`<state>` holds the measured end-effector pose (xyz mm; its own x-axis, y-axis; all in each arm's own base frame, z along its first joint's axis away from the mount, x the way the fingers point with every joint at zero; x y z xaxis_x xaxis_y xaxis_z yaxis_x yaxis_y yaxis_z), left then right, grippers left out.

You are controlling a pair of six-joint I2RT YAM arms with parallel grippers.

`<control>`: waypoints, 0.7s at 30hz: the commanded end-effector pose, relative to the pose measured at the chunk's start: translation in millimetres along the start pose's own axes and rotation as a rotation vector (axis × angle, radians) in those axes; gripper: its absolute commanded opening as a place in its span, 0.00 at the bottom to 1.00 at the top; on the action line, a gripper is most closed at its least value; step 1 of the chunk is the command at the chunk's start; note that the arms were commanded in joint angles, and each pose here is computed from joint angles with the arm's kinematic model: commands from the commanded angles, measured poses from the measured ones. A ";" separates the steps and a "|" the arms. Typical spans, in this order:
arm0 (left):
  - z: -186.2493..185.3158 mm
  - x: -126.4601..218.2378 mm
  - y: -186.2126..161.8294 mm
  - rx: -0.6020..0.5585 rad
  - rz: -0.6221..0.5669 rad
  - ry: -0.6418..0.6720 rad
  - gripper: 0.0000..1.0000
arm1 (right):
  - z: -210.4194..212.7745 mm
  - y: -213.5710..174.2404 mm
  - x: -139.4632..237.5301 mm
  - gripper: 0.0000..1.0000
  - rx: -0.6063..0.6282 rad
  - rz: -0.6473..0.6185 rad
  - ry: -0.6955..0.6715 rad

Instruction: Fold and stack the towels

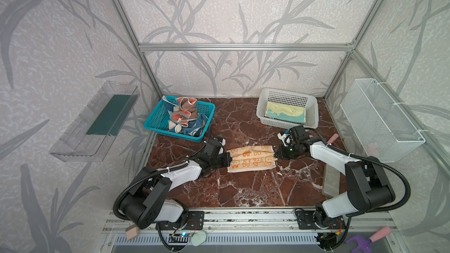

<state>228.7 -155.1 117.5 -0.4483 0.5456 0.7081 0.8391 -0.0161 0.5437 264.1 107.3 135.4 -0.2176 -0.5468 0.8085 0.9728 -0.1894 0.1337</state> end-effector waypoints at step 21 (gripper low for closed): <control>-5.1 33.2 3.0 -0.009 0.015 0.004 0.42 | 22.7 6.8 25.2 0.48 -0.028 0.028 -0.013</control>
<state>211.4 -133.0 144.4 -0.4944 0.4717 0.7301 0.8205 -0.0239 0.5711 263.7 105.6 172.2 -0.2219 -0.5175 0.8264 0.9705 -0.1996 0.1356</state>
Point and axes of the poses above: each gripper's point midway between its finger pads, its own x axis back along the fingers, its own z axis along the line the jaws close on, y = z × x, the point moved 10 cm from there along x, back along the fingers, and after that the axes turned 13 degrees about -x, right-handed, at the moved point
